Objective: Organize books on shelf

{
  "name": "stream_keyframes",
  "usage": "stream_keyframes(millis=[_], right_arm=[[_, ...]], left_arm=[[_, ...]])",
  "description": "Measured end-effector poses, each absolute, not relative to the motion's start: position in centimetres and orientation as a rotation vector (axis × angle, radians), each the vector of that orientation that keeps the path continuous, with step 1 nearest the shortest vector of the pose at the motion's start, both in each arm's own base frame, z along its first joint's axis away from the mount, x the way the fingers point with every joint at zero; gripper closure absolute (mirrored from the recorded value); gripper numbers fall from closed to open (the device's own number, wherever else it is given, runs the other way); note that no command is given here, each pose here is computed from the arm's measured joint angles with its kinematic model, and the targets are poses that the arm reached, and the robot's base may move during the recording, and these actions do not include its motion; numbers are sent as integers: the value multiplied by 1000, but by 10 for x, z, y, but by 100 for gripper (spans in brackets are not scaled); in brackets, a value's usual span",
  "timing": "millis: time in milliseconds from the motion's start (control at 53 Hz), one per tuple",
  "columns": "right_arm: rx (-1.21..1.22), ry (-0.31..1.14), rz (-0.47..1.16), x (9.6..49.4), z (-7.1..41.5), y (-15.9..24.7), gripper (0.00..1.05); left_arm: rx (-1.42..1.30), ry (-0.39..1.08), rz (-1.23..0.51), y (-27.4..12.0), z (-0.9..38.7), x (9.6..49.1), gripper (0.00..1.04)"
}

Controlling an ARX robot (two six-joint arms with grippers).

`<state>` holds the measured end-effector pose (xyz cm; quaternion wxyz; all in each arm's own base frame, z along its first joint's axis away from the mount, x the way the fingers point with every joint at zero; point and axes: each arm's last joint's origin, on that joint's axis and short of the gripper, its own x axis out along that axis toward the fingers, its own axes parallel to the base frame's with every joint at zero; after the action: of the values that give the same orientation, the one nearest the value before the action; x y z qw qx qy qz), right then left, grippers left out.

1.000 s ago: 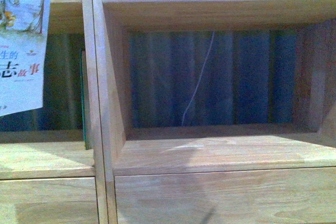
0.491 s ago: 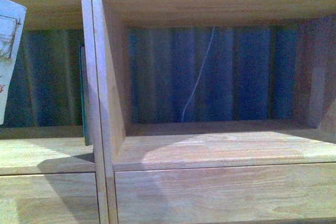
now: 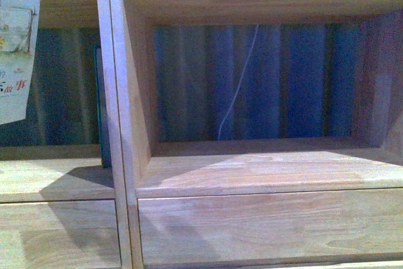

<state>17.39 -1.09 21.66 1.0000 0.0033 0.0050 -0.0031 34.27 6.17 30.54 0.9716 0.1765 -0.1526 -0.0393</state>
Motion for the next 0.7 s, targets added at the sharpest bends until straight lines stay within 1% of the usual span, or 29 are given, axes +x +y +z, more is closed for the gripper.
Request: stream_keyframes(millis=[38, 113, 472, 698], right_arm=[[6, 11, -27, 170, 212, -7, 102], [6, 11, 2, 164, 205, -1, 102], [6, 9, -1, 141, 186, 0, 102], [6, 1, -1, 131, 181, 0, 102]], left_arm=[[347, -309, -77, 61, 302, 348, 98], [321, -308, -68, 56, 292, 361, 98], [238, -233, -68, 37, 243, 403, 98], [224, -232, -57, 34, 243, 425, 98]])
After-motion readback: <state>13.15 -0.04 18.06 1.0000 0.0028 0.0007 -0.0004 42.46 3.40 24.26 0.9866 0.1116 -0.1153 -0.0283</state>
